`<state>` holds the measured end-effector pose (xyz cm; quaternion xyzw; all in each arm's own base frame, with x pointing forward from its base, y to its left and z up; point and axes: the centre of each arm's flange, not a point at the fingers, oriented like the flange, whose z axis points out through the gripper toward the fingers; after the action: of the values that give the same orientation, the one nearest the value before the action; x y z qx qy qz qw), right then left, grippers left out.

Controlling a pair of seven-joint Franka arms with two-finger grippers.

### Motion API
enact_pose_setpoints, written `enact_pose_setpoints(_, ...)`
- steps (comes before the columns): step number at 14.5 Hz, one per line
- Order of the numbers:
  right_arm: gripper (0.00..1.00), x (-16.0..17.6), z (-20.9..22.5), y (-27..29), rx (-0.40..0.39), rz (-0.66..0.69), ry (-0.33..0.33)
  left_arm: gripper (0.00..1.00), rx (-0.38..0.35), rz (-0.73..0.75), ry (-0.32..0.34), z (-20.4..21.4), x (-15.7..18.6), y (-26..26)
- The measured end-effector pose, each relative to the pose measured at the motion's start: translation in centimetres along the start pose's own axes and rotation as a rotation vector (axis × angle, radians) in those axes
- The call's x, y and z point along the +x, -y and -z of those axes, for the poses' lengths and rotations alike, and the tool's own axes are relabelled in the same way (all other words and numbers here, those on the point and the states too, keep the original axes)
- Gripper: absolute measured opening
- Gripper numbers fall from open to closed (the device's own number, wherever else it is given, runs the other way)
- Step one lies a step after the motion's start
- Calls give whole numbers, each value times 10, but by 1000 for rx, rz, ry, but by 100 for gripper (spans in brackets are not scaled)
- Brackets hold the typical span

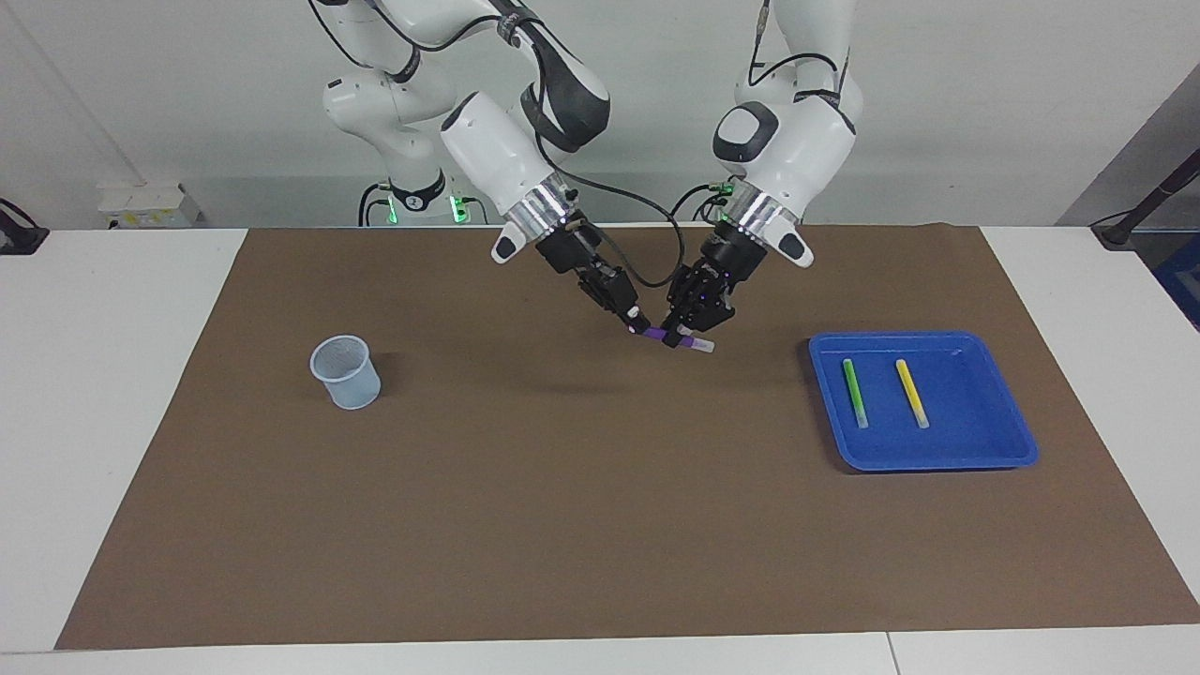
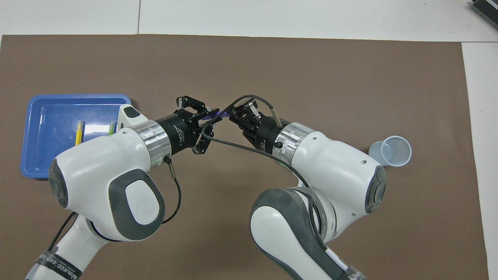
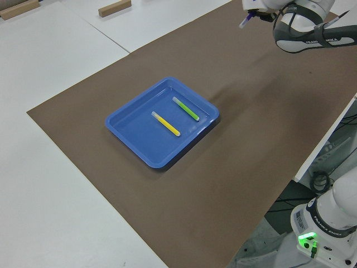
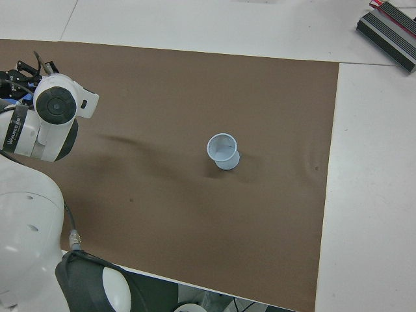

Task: Right arm passes pens to left for tray arrangement
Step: 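Close the left gripper on the purple pen held by the right gripper, then open the right gripper and withdraw while the left gripper carries the pen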

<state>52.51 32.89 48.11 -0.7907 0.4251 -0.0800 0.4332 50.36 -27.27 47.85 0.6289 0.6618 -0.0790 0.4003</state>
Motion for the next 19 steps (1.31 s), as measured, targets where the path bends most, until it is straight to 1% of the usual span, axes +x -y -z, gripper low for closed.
enact_pose_setpoints(2,19,0,0,0,0,0,0,18,1,0,0,0,0,0)
enact_pose_setpoints(3,26,0,1,1,3,-1,-1,18,9,-1,3,-1,-1,1)
enact_pose_setpoints(6,56,0,3,5,4,-2,6,18,49,-29,14,-2,-4,5)
enact_pose_setpoints(7,68,1,3,5,-3,-4,13,18,63,-41,19,-2,-4,6)
enact_pose_setpoints(10,98,7,5,7,-18,-5,25,18,98,-95,32,3,-1,3)
enact_pose_setpoints(11,100,9,5,6,-30,5,35,18,108,-117,36,5,3,0)
enact_pose_setpoints(12,100,13,6,5,-45,32,47,18,124,-145,42,8,7,-3)
enact_pose_setpoints(14,100,27,11,4,-94,123,86,18,168,-217,63,17,19,-13)
enact_pose_setpoints(15,100,39,16,4,-121,179,104,18,195,-266,71,23,26,-18)
enact_pose_setpoints(17,100,59,26,4,-163,285,126,18,261,-370,59,35,39,-28)
enact_pose_setpoints(19,100,69,31,2,-200,370,143,18,319,-475,56,48,51,-38)
